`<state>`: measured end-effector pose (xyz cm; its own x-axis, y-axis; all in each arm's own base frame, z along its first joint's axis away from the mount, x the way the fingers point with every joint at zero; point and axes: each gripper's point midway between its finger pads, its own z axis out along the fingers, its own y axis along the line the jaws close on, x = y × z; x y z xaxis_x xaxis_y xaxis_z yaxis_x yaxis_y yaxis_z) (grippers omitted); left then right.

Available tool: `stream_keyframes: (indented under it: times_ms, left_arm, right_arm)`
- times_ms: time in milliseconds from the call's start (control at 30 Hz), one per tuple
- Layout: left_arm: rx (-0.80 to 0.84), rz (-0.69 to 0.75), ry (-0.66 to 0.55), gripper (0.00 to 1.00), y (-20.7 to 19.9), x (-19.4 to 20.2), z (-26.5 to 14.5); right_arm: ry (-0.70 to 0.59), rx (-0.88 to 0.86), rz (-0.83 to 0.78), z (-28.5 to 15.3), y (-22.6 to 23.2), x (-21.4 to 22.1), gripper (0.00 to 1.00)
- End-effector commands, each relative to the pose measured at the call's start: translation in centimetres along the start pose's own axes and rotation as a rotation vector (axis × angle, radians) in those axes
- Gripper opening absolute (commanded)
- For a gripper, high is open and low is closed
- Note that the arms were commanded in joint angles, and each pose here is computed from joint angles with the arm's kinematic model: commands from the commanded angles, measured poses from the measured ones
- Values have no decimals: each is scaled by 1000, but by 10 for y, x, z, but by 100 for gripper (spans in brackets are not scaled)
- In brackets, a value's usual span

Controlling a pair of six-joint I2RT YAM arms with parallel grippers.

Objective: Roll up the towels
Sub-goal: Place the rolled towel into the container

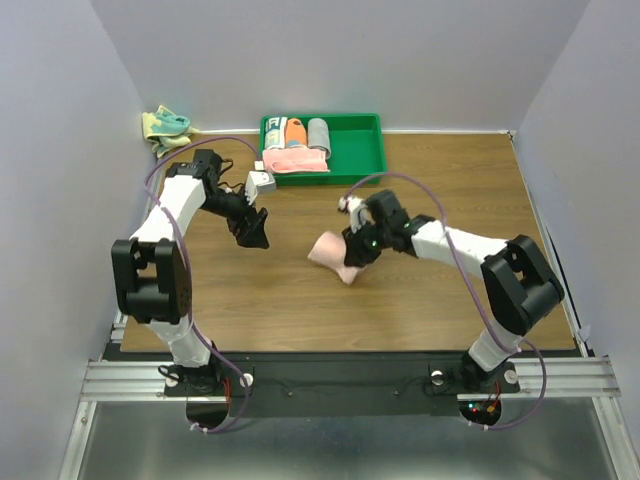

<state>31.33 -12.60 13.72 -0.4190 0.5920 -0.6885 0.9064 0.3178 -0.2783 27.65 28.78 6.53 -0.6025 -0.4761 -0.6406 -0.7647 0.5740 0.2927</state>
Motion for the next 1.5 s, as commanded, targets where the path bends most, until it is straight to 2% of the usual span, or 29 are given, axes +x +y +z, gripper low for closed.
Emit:
stream_keyframes:
  times_ms: [0,33,200,267,300,333,433,500,533,567,700,767,1000,1467]
  left_arm:
    - [4,-49,-107,99,-26,-17,-3]
    - [-14,-29,-134,99,-29,-23,-8]
    - [-54,-88,-210,99,-40,-31,-13]
    - [-73,-82,-234,99,-45,-31,-13]
    - [-73,-86,-240,99,-47,-30,-13]
    - [-66,-100,-248,99,-50,-28,-11]
    - [-46,-123,-265,99,-58,-25,-8]
    - [-32,-136,-278,99,-62,-24,-7]
    - [-19,-148,-282,99,-66,-21,-4]
    - [-19,-151,-287,99,-67,-21,-4]
    - [-19,-164,-295,99,-70,-16,-1]
    - [-26,-167,-293,99,-70,-14,0]
    - [5,-180,-302,99,-72,-18,0]
    - [-1,-182,-287,99,-71,-14,2]
  right_arm:
    - [-187,88,208,-40,-33,-84,1]
    - [-248,133,214,-55,-51,-112,1]
    - [-367,412,229,-83,-125,-174,1]
    - [-397,585,263,-94,-167,-185,1]
    - [-471,640,258,-113,-177,-216,1]
    - [-443,735,287,-101,-207,-209,0]
    - [-498,861,300,-101,-246,-238,1]
    - [-499,882,297,-89,-261,-244,1]
    - [-562,890,285,-101,-261,-268,1]
    - [-524,918,295,-76,-279,-255,1]
    - [-572,992,322,-60,-308,-264,1]
    - [-615,1002,347,-58,-314,-271,1]
    - [-632,939,389,-2,-333,-253,1]
    - [-675,643,477,69,-325,-245,1]
